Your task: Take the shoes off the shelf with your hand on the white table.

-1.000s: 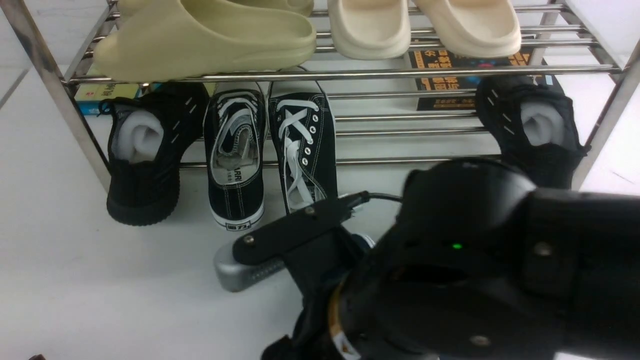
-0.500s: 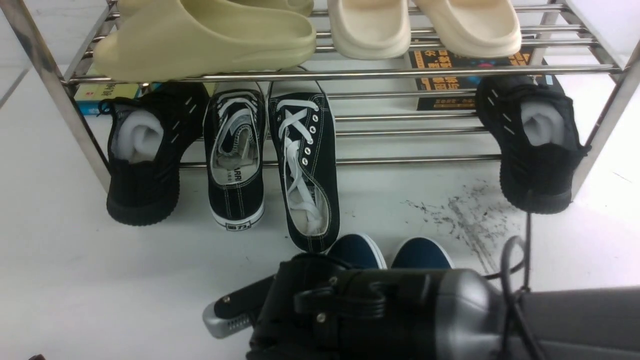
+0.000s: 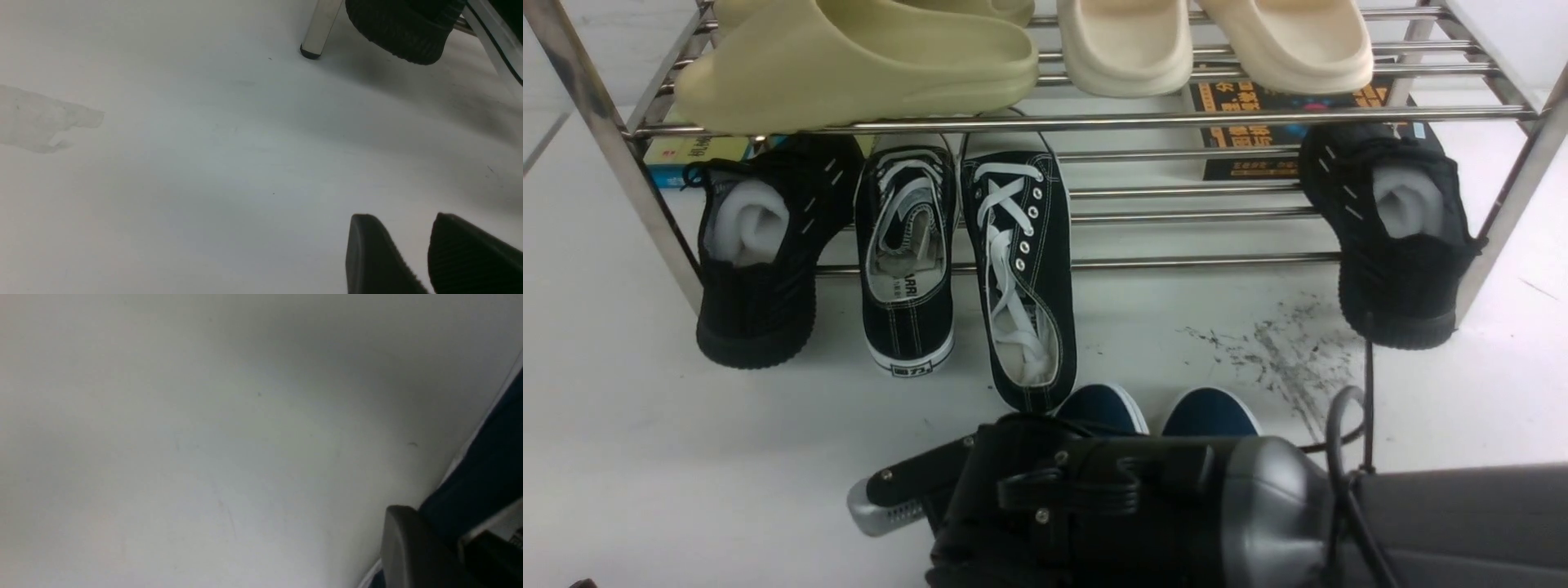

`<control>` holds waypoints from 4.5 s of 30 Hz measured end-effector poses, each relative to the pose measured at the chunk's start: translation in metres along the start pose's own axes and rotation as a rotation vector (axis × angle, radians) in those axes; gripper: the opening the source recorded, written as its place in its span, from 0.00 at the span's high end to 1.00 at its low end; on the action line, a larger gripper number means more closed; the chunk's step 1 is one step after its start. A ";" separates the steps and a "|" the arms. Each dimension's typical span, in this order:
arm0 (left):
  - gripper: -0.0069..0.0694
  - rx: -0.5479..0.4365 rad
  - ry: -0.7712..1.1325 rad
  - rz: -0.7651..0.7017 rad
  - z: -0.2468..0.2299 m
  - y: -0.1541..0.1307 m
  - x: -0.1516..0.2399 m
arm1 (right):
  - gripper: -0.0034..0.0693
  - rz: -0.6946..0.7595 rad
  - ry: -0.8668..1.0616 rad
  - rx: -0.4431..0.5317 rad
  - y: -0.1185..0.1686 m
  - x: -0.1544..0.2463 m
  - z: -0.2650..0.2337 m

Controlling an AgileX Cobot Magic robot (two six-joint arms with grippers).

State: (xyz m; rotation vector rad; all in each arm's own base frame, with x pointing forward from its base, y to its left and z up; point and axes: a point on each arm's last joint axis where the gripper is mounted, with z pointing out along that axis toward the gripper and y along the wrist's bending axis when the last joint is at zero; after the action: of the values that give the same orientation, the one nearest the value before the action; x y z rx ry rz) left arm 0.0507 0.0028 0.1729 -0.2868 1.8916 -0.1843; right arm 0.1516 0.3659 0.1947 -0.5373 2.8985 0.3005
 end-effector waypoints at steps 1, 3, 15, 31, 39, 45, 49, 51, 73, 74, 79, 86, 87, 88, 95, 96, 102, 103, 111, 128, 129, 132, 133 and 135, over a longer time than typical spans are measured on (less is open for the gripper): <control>0.59 0.000 0.000 0.000 0.000 0.000 0.000 | 0.90 0.004 -0.007 -0.014 0.001 -0.001 -0.002; 0.59 0.000 0.000 0.000 0.000 0.000 0.000 | 0.90 0.007 -0.017 -0.027 0.001 -0.001 -0.006; 0.59 0.000 0.000 0.001 0.000 0.000 0.000 | 0.90 0.017 0.017 0.001 -0.002 0.002 -0.013; 0.59 0.000 0.000 0.001 0.000 0.000 0.000 | 0.53 0.028 0.011 0.136 -0.013 0.004 -0.014; 0.59 0.000 0.000 0.001 0.000 0.000 0.000 | 0.46 -0.094 0.016 0.015 -0.017 0.011 -0.075; 0.59 0.000 0.000 0.001 0.000 0.000 0.000 | 0.60 -0.256 -0.086 0.002 -0.045 0.026 -0.158; 0.59 0.000 0.000 0.001 0.000 0.000 0.000 | 0.74 -0.332 -0.232 -0.015 -0.069 0.037 -0.210; 0.59 0.000 0.000 0.001 0.000 0.000 0.000 | 0.83 -0.350 -0.345 -0.051 -0.091 0.051 -0.249; 0.59 0.000 0.000 0.001 0.000 0.000 0.000 | 0.97 -0.493 -0.993 -0.387 -0.198 0.158 -0.214; 0.59 0.000 0.000 0.001 0.000 0.000 0.000 | 0.97 -0.500 -0.995 -0.395 -0.198 0.160 -0.209; 0.59 0.000 0.000 0.001 0.000 0.000 0.000 | 0.96 -0.522 -0.954 -0.378 -0.199 0.163 -0.186; 0.59 0.000 0.000 0.001 0.000 0.000 0.000 | 0.96 -0.544 -0.916 -0.333 -0.203 0.166 -0.170; 0.59 0.000 0.000 0.001 0.000 0.000 0.000 | 0.96 -0.545 -0.915 -0.332 -0.203 0.166 -0.170; 0.59 0.000 0.000 0.001 0.000 0.000 0.000 | 0.96 -0.545 -0.915 -0.332 -0.203 0.166 -0.170; 0.59 0.000 0.000 0.001 0.000 0.000 0.000 | 0.96 -0.545 -0.914 -0.331 -0.203 0.166 -0.170; 0.59 0.000 0.000 0.001 0.000 0.000 0.000 | 0.96 -0.545 -0.915 -0.332 -0.203 0.166 -0.170; 0.59 0.000 0.000 0.001 0.000 0.000 0.000 | 0.96 -0.550 -0.963 -0.381 -0.199 0.165 -0.174; 0.59 0.000 0.000 0.001 0.000 0.000 0.000 | 0.96 -0.550 -0.965 -0.384 -0.198 0.165 -0.175; 0.59 0.000 0.000 0.001 0.000 0.000 0.000 | 0.95 -0.506 -0.979 -0.447 -0.207 0.176 -0.169; 0.59 0.000 0.000 0.001 0.000 0.000 0.000 | 0.93 0.063 -1.196 0.185 -0.283 0.206 -0.112; 0.59 0.000 0.000 0.001 0.000 0.000 0.000 | 0.93 0.086 -1.193 0.210 -0.286 0.208 -0.108; 0.59 0.000 0.000 0.001 0.000 0.000 0.000 | 0.93 0.141 -1.173 0.260 -0.292 0.212 -0.093; 0.59 0.000 0.000 0.001 0.000 0.000 0.000 | 0.93 0.148 -1.168 0.266 -0.292 0.212 -0.091; 0.59 0.000 0.000 0.001 0.000 0.000 0.000 | 0.93 0.169 -1.147 0.282 -0.295 0.213 -0.084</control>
State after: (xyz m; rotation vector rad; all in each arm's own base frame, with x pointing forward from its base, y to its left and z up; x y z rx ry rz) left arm 0.0507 0.0029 0.1729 -0.2863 1.8915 -0.1835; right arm 0.0531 0.0057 0.1822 -0.0126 1.8094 0.1354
